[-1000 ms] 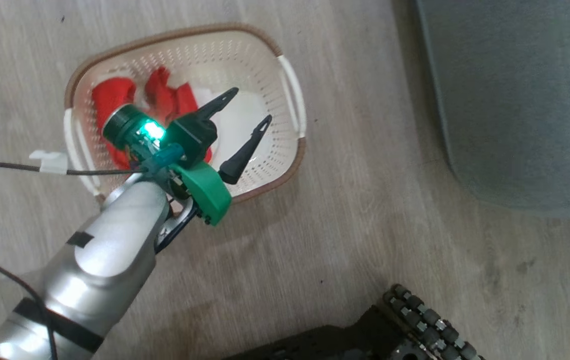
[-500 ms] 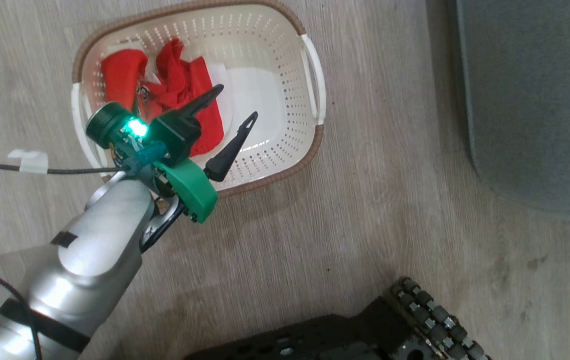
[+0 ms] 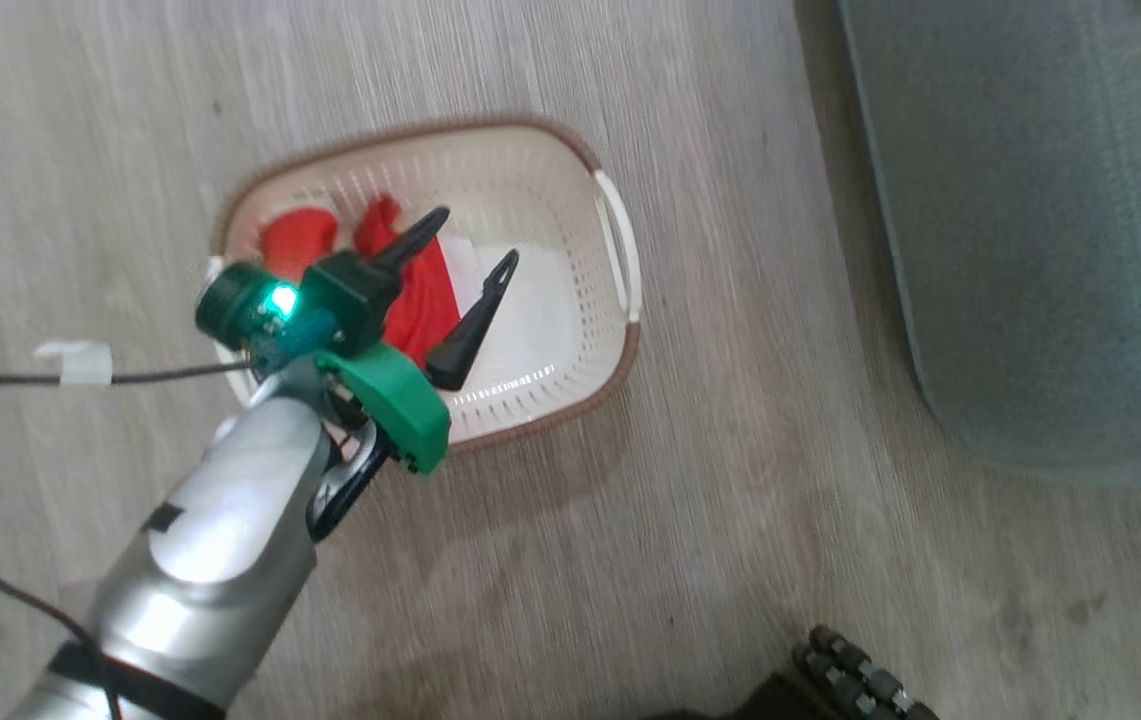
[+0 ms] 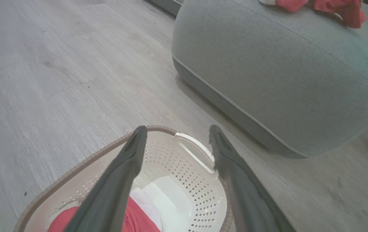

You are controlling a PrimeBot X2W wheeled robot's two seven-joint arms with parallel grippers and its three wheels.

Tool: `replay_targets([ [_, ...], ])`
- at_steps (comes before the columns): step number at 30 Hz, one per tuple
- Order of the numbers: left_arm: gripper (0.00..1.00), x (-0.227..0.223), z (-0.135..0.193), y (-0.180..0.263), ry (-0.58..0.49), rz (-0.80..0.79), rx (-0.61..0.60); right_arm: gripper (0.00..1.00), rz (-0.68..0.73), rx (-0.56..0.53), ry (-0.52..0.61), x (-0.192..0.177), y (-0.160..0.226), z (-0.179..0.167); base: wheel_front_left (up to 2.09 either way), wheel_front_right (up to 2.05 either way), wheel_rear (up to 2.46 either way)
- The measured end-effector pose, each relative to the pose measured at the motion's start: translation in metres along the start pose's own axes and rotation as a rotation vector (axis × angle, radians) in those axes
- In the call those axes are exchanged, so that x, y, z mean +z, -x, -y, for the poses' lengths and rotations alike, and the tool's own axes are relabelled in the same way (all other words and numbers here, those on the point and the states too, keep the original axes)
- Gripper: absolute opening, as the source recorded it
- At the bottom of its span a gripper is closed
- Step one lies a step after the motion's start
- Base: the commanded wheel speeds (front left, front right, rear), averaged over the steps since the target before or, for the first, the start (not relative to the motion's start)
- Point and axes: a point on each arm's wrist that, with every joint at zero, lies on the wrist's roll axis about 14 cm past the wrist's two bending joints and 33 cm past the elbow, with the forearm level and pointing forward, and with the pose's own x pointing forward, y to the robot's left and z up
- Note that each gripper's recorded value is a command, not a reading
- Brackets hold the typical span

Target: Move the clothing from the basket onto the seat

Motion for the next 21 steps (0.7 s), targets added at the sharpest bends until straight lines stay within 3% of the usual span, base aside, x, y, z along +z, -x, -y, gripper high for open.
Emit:
replay_targets([
  [7, 1.00, 0.033, -0.006, 0.027, 0.010, 0.057, 0.113, 1.00, 0.062, 0.126, -0.010, 0.019, 0.034, -0.024, 0.00, 0.00, 0.00],
  [21, 1.00, 0.062, -0.047, 0.122, 0.004, 0.124, 0.430, 1.00, 0.204, 0.455, -0.109, 0.076, 0.089, -0.126, 0.00, 0.00, 0.00],
])
